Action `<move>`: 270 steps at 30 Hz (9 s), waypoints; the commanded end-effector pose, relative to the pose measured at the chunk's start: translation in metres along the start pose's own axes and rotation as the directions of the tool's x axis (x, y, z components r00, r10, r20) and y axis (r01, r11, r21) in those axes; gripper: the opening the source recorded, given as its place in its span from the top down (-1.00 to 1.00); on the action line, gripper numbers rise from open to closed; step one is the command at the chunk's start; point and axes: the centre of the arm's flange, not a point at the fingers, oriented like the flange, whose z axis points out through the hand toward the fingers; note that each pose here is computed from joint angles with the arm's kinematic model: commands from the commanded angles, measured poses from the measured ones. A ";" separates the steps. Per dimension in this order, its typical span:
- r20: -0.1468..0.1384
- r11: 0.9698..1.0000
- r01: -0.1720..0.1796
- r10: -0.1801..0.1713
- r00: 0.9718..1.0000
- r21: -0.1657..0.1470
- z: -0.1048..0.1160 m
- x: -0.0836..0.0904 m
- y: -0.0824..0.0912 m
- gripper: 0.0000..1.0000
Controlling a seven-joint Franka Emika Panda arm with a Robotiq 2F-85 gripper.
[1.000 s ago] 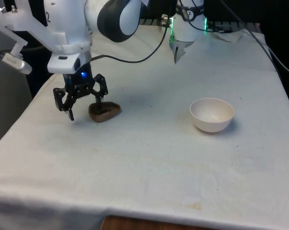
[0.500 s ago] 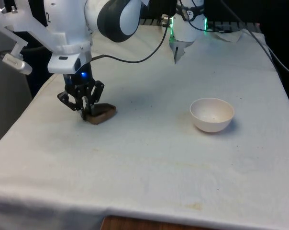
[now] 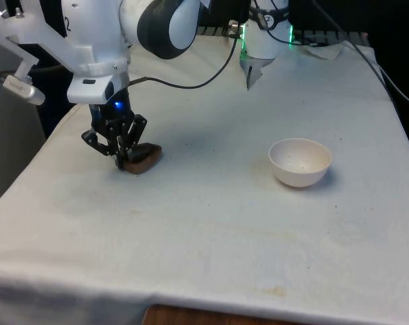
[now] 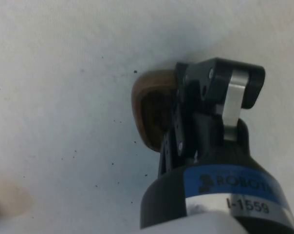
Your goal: Pour the coffee beans from the cup into the bowl.
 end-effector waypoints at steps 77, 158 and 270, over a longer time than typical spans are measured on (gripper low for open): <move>-0.038 0.979 -0.191 0.195 0.980 0.073 -0.086 0.028 -0.065 1.00; 0.011 0.944 -0.329 0.329 0.944 -0.027 -0.194 0.031 -0.112 1.00; 0.013 0.701 -0.697 0.706 0.708 -0.152 -0.193 0.103 -0.143 1.00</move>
